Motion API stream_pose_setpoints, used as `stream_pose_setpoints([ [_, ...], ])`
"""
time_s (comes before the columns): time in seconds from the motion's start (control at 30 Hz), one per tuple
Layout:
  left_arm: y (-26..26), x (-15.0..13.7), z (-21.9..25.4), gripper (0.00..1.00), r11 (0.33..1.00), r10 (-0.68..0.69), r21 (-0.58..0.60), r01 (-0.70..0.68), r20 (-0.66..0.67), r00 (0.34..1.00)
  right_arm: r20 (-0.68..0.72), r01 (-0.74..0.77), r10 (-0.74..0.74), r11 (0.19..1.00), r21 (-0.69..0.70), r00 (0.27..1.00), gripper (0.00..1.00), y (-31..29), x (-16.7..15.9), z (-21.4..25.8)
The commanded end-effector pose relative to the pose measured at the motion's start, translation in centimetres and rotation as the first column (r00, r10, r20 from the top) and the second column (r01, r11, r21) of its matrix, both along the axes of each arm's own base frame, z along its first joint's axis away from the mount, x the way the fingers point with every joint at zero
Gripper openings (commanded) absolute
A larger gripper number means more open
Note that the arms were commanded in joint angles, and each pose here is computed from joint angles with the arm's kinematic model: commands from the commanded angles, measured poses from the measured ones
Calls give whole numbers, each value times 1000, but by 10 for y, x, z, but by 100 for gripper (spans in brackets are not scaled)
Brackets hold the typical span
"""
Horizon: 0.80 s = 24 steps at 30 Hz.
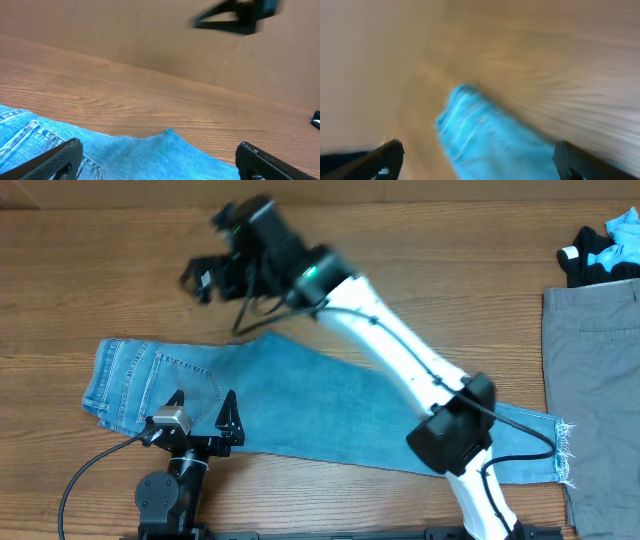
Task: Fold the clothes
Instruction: 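Drag the jeans leftward and lay them flat across the table, then move the right gripper to the jeans' hem end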
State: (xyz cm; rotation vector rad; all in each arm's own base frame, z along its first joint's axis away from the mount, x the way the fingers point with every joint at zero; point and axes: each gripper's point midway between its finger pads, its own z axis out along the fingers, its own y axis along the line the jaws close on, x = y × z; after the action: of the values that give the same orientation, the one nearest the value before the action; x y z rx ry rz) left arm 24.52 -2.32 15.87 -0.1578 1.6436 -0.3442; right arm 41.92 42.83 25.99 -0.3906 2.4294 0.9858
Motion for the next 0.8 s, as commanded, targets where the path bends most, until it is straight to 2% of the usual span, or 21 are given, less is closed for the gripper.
stream_pose_setpoints([
  [0.0,-2,-1,0,100,1000,-10,-9,10,2,1000,183,224,-215,974,-34,959,100,-83,32,83],
  [0.2,-2,-1,0,100,1000,-10,-9,10,2,1000,103,378,-366,913,-152,925,100,-200,21,104],
  [0.27,-2,-1,0,100,1000,-10,-9,10,2,1000,53,451,-451,863,-229,891,100,-247,11,98],
  [0.33,-2,-1,0,100,1000,-10,-9,10,2,1000,-8,559,-589,771,-304,808,100,-297,-1,90],
  [0.43,-2,-1,0,100,1000,-10,-9,10,2,1000,-14,622,-652,729,-285,758,100,-336,-3,99],
  [0.6,-2,-1,0,100,1000,-10,-9,10,2,1000,12,756,-775,612,-231,632,100,-395,-25,129],
  [0.7,-2,-1,0,100,1000,-10,-9,10,2,1000,32,791,-808,567,-231,589,100,-416,-48,139],
  [0.77,-2,-1,0,100,1000,-10,-9,10,2,1000,55,806,-831,518,-286,554,100,-430,-71,134],
])
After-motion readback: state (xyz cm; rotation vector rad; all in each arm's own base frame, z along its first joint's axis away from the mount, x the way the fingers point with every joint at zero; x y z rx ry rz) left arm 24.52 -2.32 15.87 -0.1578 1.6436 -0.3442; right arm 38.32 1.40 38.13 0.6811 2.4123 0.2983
